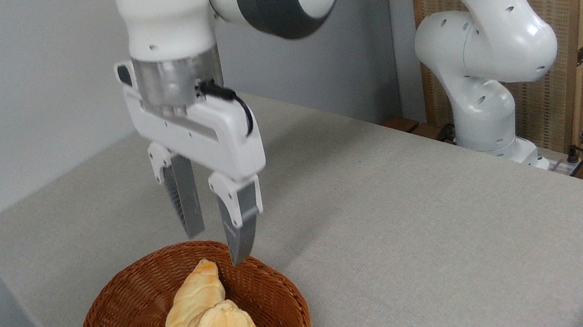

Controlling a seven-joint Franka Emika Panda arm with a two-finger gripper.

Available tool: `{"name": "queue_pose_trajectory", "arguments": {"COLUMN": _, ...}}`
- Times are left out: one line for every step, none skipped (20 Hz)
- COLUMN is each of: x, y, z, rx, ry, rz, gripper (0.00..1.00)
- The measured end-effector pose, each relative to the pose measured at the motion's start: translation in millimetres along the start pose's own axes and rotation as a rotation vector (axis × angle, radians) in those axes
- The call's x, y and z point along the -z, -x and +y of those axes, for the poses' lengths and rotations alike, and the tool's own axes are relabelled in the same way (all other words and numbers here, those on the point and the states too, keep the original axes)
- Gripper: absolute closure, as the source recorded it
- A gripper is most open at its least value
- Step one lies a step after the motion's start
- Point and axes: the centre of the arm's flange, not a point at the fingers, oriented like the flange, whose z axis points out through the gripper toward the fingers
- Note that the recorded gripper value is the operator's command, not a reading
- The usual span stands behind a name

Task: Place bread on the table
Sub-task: 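Lower the open gripper into the basket around the small round bun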

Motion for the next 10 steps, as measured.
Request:
{"name": "queue_pose_trajectory", "arguments": {"x": -7, "y": 3, "z": -9, "rx": 0.012, "ry": -0.009, "rz": 0.0, "gripper": 0.0}}
{"name": "queue_pose_trajectory", "arguments": {"x": -13, "y": 4, "z": -16, "rx": 0.021, "ry": -0.019, "rz": 0.005, "gripper": 0.0}}
{"name": "queue_pose_trajectory", "arguments": {"x": -19, "y": 4, "z": -21, "rx": 0.026, "ry": -0.026, "rz": 0.009, "gripper": 0.0}}
{"name": "queue_pose_trajectory", "arguments": {"x": -26, "y": 3, "z": -24, "rx": 0.028, "ry": -0.031, "rz": 0.012, "gripper": 0.0}}
{"name": "queue_pose_trajectory", "arguments": {"x": -34, "y": 1, "z": -25, "rx": 0.028, "ry": -0.03, "rz": 0.01, "gripper": 0.0}}
{"name": "queue_pose_trajectory", "arguments": {"x": -41, "y": 0, "z": -27, "rx": 0.027, "ry": -0.031, "rz": 0.006, "gripper": 0.0}}
{"name": "queue_pose_trajectory", "arguments": {"x": -47, "y": -1, "z": -29, "rx": 0.025, "ry": -0.035, "rz": 0.004, "gripper": 0.0}}
{"name": "queue_pose_trajectory", "arguments": {"x": -52, "y": -2, "z": -30, "rx": 0.023, "ry": -0.037, "rz": 0.001, "gripper": 0.0}}
{"name": "queue_pose_trajectory", "arguments": {"x": -57, "y": -2, "z": -31, "rx": 0.022, "ry": -0.037, "rz": -0.002, "gripper": 0.0}}
{"name": "queue_pose_trajectory", "arguments": {"x": -62, "y": -3, "z": -31, "rx": 0.021, "ry": -0.037, "rz": -0.004, "gripper": 0.0}}
